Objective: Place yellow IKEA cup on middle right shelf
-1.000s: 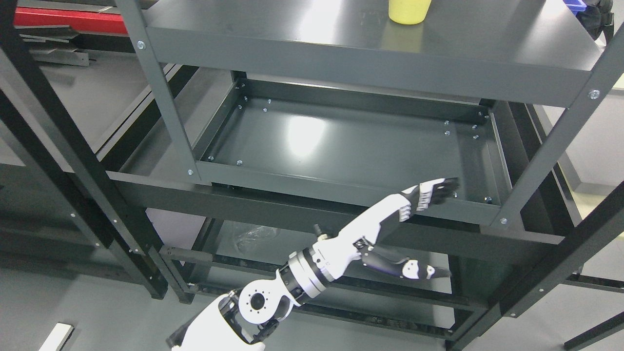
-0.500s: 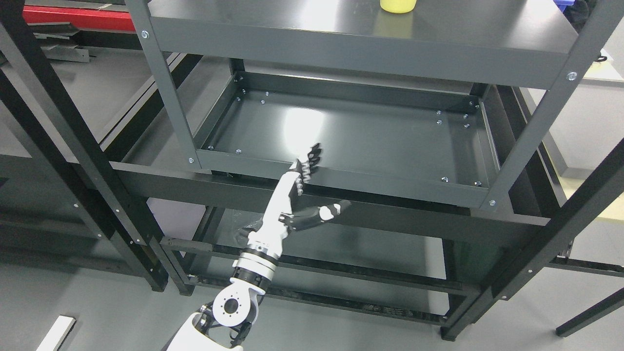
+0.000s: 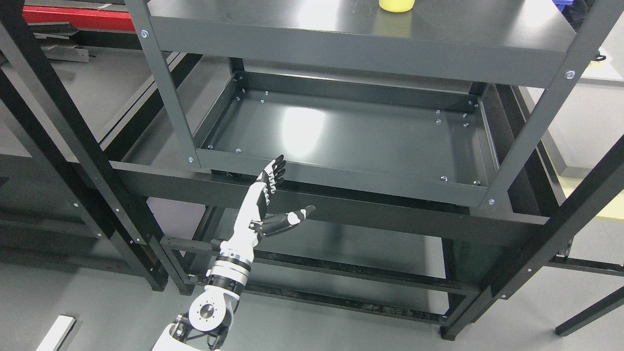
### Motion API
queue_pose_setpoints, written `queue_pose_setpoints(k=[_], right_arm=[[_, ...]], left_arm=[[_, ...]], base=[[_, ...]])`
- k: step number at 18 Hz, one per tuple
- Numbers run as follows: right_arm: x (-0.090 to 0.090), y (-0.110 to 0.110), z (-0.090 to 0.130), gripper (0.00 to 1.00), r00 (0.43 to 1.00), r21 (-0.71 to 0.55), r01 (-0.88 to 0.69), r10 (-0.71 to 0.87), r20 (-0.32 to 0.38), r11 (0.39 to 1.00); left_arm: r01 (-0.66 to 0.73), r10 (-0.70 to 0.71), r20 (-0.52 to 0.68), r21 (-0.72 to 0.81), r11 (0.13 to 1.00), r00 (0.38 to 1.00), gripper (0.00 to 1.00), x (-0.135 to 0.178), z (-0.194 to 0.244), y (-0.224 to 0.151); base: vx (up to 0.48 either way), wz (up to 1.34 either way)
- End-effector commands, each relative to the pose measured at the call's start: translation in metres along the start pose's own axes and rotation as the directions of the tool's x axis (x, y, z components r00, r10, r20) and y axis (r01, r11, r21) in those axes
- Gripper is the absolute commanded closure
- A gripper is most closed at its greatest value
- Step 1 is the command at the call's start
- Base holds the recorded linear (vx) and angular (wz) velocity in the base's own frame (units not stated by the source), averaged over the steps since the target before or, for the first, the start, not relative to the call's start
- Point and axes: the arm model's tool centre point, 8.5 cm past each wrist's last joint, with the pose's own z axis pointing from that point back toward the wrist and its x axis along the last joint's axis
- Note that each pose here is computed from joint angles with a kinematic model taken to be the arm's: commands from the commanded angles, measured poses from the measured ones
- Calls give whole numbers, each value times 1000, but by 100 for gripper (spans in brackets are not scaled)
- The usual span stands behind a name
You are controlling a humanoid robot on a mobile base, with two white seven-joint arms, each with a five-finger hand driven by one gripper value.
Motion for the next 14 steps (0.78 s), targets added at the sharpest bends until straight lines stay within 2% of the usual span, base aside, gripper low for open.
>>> queue_pose_setpoints(k=[1, 4, 8, 14], right_arm=[[-9, -10, -1, 1, 1000, -15, 3, -4, -14, 1000], [-9, -10, -1, 1, 1000, -15, 3, -4, -14, 1000], [-9, -10, -1, 1, 1000, -15, 3, -4, -14, 1000], [-9, -10, -1, 1, 1000, -15, 3, -4, -14, 1000]], left_arm=[[13, -14, 9, 164, 986, 1000, 2, -9, 24, 63], [2, -3, 4, 180, 984, 1000, 2, -17, 43, 66], [-30, 32, -3, 185, 982, 999, 2, -21, 46, 57], [-21, 22, -5, 198, 980, 1000, 2, -21, 47, 64]], base=[[0, 0], [0, 0], [0, 0], [13, 1]])
